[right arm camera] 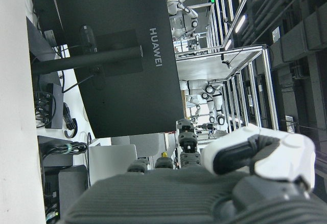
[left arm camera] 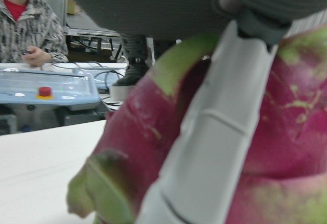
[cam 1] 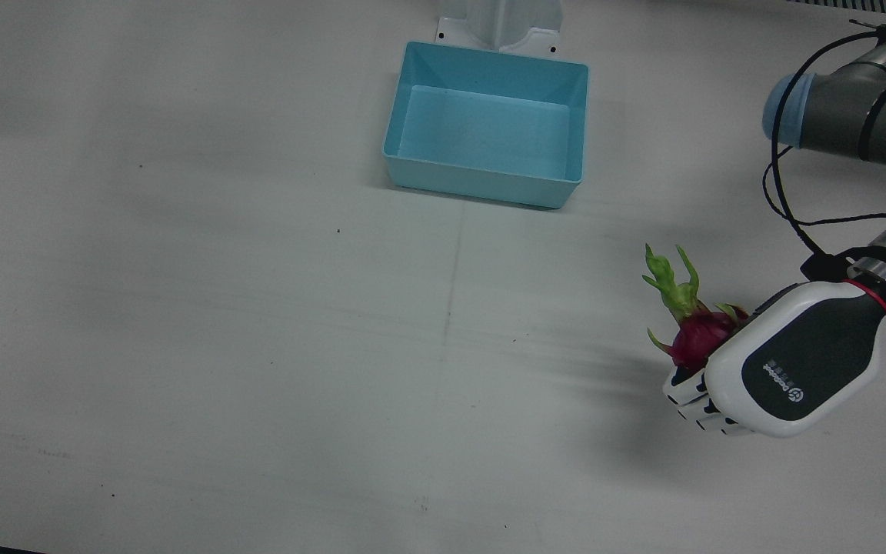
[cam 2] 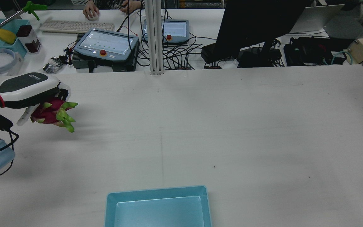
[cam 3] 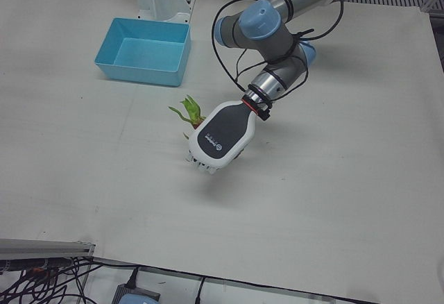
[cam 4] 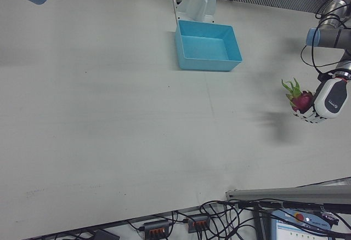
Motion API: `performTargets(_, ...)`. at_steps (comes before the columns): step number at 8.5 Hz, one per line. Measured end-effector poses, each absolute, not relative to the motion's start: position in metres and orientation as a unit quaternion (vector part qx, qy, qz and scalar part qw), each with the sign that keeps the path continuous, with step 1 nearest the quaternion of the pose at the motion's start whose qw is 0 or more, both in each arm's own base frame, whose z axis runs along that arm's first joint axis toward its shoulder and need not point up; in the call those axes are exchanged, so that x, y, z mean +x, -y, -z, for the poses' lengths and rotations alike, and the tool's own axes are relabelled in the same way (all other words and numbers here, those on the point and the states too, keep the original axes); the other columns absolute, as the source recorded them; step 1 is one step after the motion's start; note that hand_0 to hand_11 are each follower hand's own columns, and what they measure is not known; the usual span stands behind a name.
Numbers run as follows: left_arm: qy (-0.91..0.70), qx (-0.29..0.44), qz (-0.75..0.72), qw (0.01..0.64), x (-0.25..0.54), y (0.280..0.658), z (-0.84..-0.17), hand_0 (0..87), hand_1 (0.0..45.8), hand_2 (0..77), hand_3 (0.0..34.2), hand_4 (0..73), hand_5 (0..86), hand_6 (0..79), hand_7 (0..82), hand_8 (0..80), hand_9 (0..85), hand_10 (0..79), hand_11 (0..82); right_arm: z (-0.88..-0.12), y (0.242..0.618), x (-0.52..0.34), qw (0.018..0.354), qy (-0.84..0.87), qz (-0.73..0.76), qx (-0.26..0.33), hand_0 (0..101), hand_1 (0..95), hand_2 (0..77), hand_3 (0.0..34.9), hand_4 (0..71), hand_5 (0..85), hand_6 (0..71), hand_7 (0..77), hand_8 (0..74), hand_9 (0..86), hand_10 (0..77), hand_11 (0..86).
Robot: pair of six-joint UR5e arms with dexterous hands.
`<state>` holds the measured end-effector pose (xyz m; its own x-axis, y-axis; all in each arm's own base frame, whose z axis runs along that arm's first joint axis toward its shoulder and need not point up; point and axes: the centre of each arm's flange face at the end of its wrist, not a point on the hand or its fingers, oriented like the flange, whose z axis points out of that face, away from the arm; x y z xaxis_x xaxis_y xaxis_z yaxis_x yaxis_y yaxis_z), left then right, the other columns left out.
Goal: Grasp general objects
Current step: 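Lift the dragon fruit and carry it toward the blue tray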
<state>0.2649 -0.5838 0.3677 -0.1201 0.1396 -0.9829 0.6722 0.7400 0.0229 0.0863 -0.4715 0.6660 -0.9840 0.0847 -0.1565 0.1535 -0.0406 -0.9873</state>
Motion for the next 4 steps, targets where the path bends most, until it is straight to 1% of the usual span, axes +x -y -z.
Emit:
performTargets(2, -0.763, 0.208, 0.176, 0.587, 0.333, 0.542, -0.309, 79.7, 0.0, 4.4, 0.0, 29.5, 57.3, 55.1, 52.4, 54.0, 55.6, 52.4, 69.8, -0.666, 0.471, 0.086, 0.024, -0.692, 0.716, 0.086, 0, 40.4, 77.4, 0.0, 0.0, 0.5, 0.0, 0.0, 0.0, 0.5, 0.0, 0.5)
performTargets(4, -0.786, 0.134, 0.136, 0.588, 0.405, 0.487, -0.263, 79.7, 0.0, 4.4, 0.0, 30.0, 57.3, 55.1, 52.4, 54.0, 55.6, 51.3, 69.8, -0.666, 0.471, 0.086, 0.024, -0.692, 0.716, 0.086, 0, 39.8, 77.4, 0.0, 0.0, 0.0, 0.0, 0.0, 0.0, 0.5, 0.0, 0.5)
